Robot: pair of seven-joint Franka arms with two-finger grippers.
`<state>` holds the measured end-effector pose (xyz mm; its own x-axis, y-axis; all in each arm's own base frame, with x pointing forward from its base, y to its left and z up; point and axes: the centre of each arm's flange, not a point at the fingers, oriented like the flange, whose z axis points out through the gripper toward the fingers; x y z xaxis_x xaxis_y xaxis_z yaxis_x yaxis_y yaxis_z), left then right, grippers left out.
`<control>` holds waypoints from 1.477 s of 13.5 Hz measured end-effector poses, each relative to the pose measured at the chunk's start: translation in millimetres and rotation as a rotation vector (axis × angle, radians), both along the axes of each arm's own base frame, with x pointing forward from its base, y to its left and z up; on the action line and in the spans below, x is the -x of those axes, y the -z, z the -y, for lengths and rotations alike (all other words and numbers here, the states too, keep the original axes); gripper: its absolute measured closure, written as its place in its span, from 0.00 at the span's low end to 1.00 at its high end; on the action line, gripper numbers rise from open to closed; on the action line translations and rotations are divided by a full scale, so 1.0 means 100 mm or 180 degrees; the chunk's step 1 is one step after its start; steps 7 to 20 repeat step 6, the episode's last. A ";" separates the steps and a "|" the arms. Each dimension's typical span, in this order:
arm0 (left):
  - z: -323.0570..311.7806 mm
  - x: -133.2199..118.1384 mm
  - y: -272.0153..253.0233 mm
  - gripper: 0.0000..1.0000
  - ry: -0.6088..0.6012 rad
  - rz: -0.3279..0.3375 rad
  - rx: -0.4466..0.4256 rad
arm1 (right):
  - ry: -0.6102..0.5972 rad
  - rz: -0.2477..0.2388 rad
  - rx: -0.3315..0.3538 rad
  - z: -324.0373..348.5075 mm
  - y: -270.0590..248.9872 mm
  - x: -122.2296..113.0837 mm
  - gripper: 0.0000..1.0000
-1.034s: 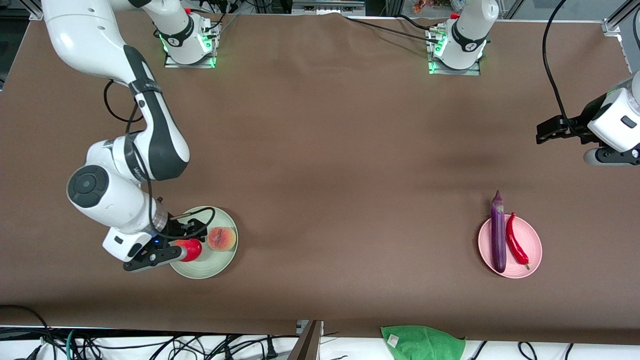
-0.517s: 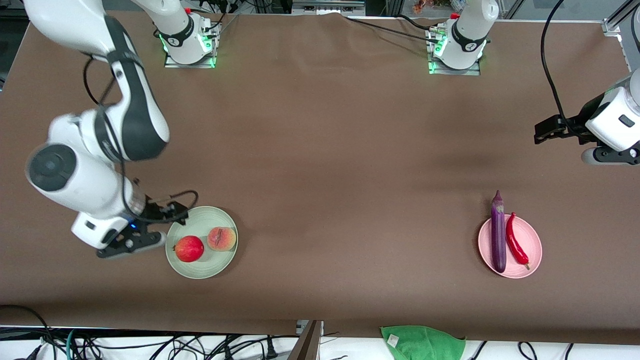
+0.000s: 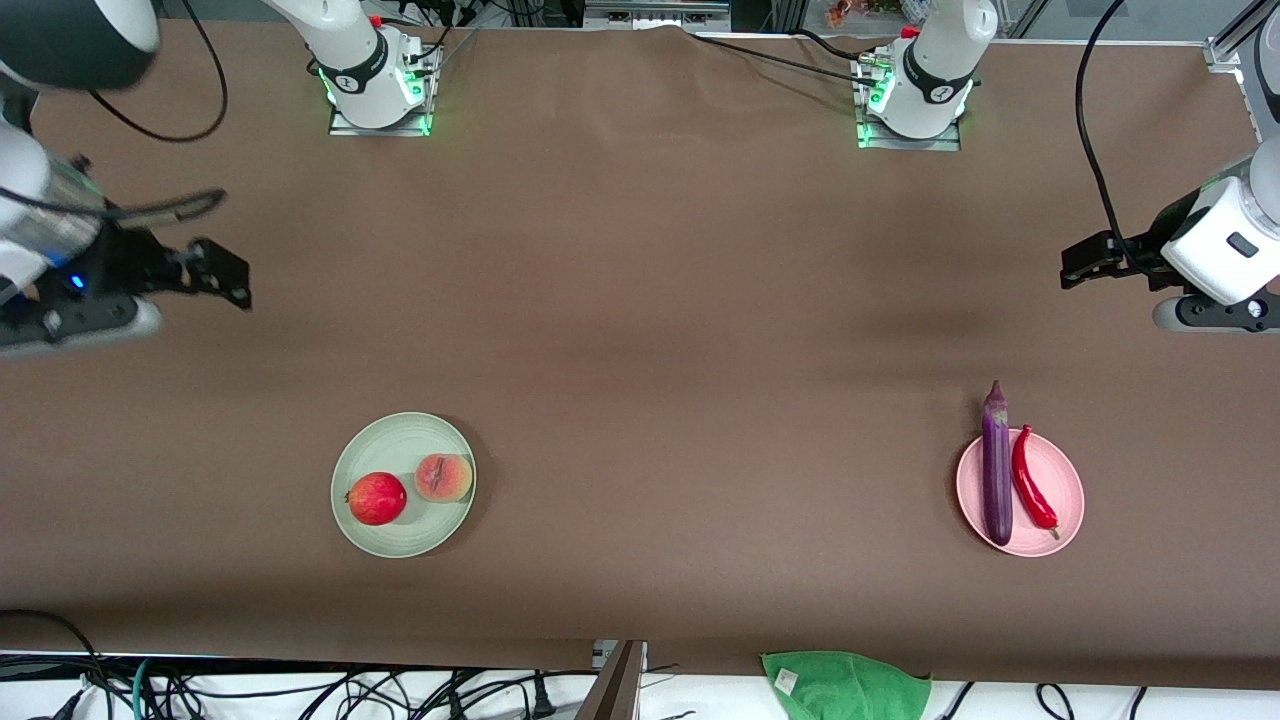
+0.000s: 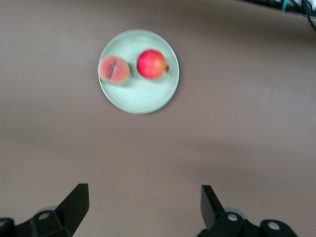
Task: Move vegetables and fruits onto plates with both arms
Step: 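Open the right gripper and lift it from the apple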
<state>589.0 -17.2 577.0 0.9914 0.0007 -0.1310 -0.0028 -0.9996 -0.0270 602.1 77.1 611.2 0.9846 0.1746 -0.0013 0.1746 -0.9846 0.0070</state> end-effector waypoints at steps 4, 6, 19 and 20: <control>0.00 -0.02 -0.05 0.00 -0.0001 0.0041 0.0003 | 0.0034 -0.0017 -0.0011 0.12 -0.03 0.40 0.00; 0.00 -0.03 -0.05 0.00 -0.0002 0.0039 0.0003 | 0.0048 -0.0029 -0.0009 0.15 0.00 0.40 0.00; 0.00 -0.03 -0.05 0.00 -0.0002 0.0039 0.0003 | 0.0048 -0.0029 -0.0009 0.15 0.00 0.40 0.00; 0.00 -0.03 -0.05 0.00 -0.0002 0.0039 0.0003 | 0.0048 -0.0029 -0.0009 0.15 0.00 0.40 0.00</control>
